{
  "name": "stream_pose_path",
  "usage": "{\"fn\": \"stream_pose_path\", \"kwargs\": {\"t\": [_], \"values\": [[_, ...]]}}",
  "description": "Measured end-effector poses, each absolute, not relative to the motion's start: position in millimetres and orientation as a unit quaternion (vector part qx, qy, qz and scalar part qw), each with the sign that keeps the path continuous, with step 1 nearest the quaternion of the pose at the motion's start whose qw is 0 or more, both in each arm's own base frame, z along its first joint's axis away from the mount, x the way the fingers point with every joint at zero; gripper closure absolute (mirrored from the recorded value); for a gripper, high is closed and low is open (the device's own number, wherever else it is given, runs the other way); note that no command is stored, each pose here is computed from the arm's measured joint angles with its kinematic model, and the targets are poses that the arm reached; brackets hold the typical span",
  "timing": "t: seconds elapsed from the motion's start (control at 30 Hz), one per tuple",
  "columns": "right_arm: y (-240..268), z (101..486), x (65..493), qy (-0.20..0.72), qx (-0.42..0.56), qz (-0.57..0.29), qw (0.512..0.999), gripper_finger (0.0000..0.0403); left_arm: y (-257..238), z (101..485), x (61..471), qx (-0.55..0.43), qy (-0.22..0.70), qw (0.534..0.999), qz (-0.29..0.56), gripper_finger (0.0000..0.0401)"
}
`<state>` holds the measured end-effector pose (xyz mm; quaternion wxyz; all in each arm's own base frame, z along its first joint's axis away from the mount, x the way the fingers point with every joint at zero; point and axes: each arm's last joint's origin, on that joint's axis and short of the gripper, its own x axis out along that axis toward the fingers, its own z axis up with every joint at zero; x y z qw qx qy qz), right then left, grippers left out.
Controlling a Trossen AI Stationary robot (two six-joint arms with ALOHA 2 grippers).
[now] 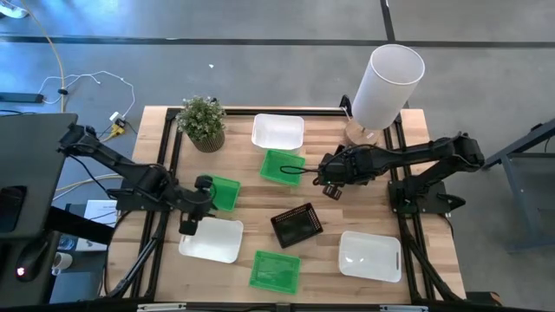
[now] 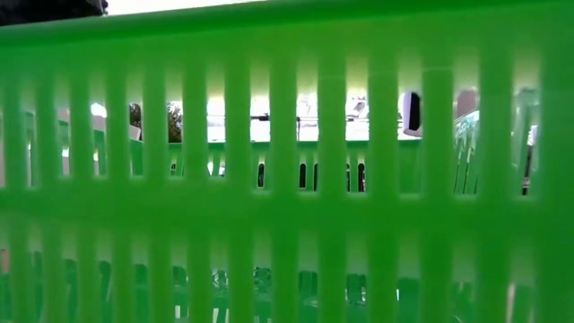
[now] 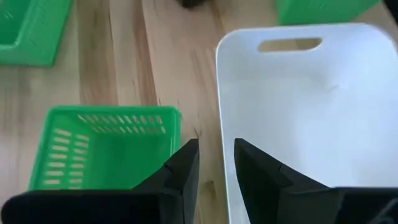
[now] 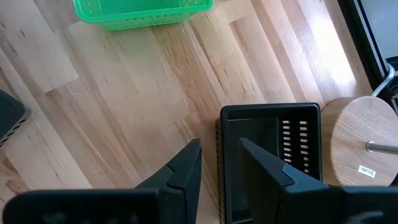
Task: Stack baskets by color
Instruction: Stack the middle green bin on top of the top green bin
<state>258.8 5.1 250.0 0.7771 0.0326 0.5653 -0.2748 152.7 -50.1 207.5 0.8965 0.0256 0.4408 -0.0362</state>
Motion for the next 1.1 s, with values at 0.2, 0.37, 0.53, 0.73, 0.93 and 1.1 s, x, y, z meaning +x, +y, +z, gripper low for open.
{"fn": "stream_pose_path", "kwargs": {"t": [0.2,0.37,0.53,0.73,0.93,1.1], "values": [[5.1,250.1,259.1,0.564,0.034,-0.275,0.778,0.0311,-51.7,194.7,161.0,0.036,0.479,0.877,-0.027,0.0311],[5.1,250.0,259.3,0.563,0.034,-0.275,0.778,0.0311,-47.6,185.6,167.7,0.042,0.502,0.864,0.000,0.0311],[5.2,250.0,259.4,0.564,0.036,-0.274,0.779,0.0311,-42.5,178.4,173.3,0.038,0.520,0.853,0.018,0.0311],[5.2,250.0,259.7,0.562,0.036,-0.274,0.779,0.0311,-37.1,172.7,176.8,0.034,0.535,0.843,0.035,0.0311],[5.2,250.0,259.7,0.562,0.036,-0.274,0.779,0.0311,-34.6,166.7,179.9,0.026,0.553,0.832,0.036,0.0311],[5.3,250.0,259.7,0.563,0.036,-0.273,0.779,0.0311,-32.8,159.6,182.8,0.023,0.570,0.820,0.044,0.0313]]}}
